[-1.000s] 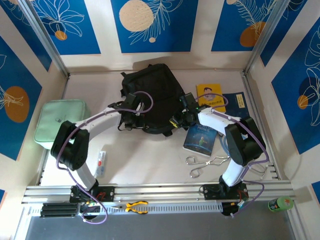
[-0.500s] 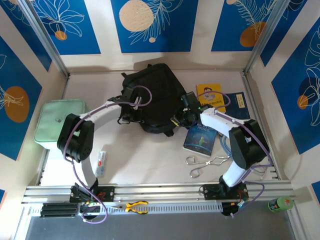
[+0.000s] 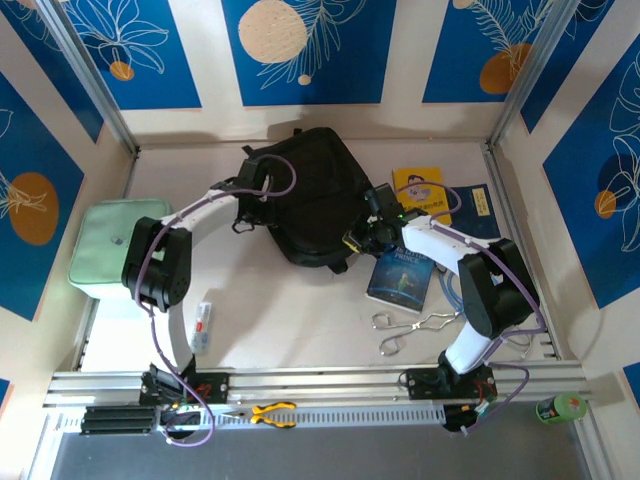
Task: Pack books, pencil case, and school supplies into a backpack
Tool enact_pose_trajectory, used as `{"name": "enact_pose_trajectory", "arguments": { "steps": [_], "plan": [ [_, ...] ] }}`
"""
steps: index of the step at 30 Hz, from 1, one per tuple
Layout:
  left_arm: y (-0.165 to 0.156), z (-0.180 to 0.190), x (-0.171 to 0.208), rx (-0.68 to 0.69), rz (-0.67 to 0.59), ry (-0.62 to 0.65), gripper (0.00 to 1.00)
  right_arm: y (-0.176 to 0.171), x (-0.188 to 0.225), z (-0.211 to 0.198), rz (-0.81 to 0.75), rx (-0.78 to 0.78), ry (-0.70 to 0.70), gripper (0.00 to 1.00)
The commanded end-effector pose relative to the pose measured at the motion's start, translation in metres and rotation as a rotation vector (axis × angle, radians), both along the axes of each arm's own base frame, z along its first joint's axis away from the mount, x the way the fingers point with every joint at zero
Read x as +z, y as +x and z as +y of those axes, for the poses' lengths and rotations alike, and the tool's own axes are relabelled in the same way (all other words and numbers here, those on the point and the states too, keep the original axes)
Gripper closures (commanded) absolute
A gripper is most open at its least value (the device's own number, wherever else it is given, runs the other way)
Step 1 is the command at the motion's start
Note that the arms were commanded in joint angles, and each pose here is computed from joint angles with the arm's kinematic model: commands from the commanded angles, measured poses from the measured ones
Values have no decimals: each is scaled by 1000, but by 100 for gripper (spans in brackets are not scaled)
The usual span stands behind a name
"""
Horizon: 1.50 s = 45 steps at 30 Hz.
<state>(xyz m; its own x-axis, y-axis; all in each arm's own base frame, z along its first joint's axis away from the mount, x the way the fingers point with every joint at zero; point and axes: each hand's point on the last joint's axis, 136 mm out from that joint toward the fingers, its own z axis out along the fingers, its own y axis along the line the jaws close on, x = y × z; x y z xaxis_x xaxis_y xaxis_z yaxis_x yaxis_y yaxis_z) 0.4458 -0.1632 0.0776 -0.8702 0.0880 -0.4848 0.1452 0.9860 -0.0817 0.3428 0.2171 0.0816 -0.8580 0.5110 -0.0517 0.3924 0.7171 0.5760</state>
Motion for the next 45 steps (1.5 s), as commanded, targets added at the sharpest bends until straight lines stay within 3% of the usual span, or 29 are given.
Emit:
{"name": "enact_pose_trajectory", "arguments": {
  "steps": [1,4,5,8,14,19,21,24,28,33,39,45],
  "plan": [
    [13,17,6,52,-11,29,100,-2,9,1,-26,27,21,88],
    [10,20,6,72,8,30,100,0,10,11,-31,44,47,87],
    [7,22,7,84,15,26,96,1,11,16,-31,50,61,87],
    [-3,28,23,128,13,4,72,3,11,37,-29,85,102,87],
    [-30,48,76,196,-79,-16,42,6,8,100,-7,194,177,86],
    [-54,66,110,256,-157,-56,27,4,26,145,-70,330,194,74],
    [-62,65,120,245,-181,-86,12,4,37,145,-104,347,175,61],
    [-70,50,132,153,-215,-165,0,5,58,127,-168,345,133,46],
    [-71,23,142,50,-218,-287,0,-2,67,71,-211,274,-18,35],
    [-68,-33,141,-59,-160,-464,0,-20,35,-22,-137,102,-192,25],
    [-80,-113,125,-200,-73,-482,0,-32,-1,-86,3,-12,-239,23],
    [-101,-187,109,-318,15,-556,0,-40,-25,-121,105,-83,-294,23]
  ]
}}
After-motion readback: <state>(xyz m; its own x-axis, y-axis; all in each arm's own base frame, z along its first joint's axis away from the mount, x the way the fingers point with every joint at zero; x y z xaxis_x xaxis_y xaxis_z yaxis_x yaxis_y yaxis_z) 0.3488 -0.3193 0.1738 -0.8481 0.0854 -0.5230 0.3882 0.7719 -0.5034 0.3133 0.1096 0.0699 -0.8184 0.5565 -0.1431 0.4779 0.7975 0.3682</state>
